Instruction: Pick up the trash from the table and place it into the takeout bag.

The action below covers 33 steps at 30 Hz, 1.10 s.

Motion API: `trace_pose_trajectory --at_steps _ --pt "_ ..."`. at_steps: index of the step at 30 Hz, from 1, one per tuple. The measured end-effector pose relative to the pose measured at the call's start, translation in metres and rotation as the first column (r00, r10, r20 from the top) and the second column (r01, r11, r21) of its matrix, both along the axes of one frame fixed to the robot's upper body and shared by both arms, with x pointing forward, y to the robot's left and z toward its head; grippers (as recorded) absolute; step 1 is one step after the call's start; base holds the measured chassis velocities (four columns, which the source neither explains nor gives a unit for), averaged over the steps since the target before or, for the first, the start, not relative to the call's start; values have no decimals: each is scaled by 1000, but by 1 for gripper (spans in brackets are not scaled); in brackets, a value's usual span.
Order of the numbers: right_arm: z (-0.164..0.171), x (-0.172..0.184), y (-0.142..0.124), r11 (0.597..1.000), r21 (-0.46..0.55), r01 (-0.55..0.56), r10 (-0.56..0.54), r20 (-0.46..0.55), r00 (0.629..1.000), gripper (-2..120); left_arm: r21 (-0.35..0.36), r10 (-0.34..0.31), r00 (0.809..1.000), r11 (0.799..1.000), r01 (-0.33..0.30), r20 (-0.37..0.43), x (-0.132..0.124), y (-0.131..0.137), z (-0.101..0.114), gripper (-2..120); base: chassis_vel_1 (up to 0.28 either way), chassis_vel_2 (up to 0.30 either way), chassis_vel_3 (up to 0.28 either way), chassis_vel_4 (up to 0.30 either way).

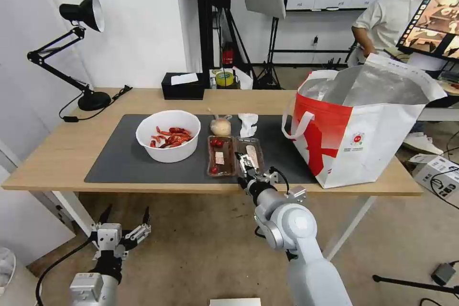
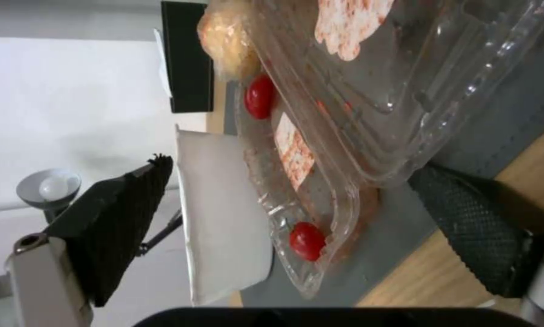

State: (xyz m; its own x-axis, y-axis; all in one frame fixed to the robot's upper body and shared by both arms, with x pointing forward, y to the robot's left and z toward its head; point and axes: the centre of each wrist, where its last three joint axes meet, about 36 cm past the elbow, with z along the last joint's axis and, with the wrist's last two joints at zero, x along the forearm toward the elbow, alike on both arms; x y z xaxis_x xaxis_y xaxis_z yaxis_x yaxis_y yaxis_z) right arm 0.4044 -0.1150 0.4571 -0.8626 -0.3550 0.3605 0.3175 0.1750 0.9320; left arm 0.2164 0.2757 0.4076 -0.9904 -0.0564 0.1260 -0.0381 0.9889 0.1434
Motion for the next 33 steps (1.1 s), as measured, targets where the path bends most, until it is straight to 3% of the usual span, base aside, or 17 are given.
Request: trace_pose_trajectory --at_steps 22,33 --pt "5 -7 -2 998 -47 48 -45 69 997 100 -5 5 1000 1000 -5 13 -5 -3 -1 100 0 0 0 0" --pt "12 -10 -3 987 -131 95 -70 184 980 100 -6 6 1000 1000 -6 20 -7 -4 1 100 0 0 0 0"
